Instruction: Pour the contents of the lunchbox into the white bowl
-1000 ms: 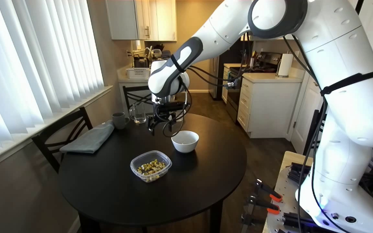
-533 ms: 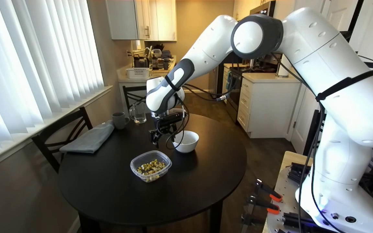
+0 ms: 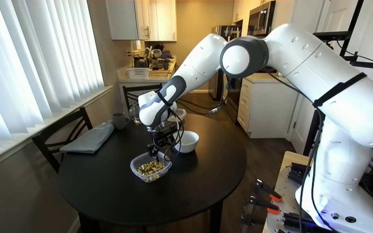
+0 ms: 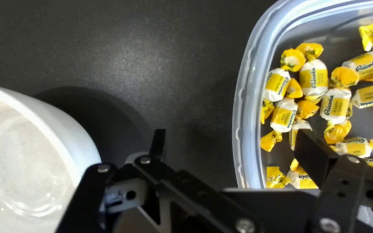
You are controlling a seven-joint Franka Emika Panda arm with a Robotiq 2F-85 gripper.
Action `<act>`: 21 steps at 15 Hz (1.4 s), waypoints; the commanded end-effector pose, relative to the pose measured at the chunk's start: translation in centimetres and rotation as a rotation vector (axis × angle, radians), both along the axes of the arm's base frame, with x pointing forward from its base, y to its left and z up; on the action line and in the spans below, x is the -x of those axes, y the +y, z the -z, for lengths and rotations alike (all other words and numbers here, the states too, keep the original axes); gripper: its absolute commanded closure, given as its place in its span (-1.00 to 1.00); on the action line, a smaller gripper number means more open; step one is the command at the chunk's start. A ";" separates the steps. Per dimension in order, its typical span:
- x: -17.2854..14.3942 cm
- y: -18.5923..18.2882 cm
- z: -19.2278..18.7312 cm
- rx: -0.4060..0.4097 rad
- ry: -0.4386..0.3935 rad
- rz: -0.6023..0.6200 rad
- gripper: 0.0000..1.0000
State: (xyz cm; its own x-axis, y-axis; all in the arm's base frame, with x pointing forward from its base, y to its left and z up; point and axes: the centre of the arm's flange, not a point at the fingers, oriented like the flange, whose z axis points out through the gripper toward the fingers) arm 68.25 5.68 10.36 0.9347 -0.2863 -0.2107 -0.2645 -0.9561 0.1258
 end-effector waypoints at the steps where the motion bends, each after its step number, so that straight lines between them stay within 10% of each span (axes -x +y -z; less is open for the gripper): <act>1: -1.0 0.9 0.4 0.036 0.021 -0.062 -0.47; 11: -0.7 1.2 -0.1 0.021 -0.009 -0.063 0.86; 21: 1.1 2.9 -5.5 0.038 -0.121 -0.068 0.93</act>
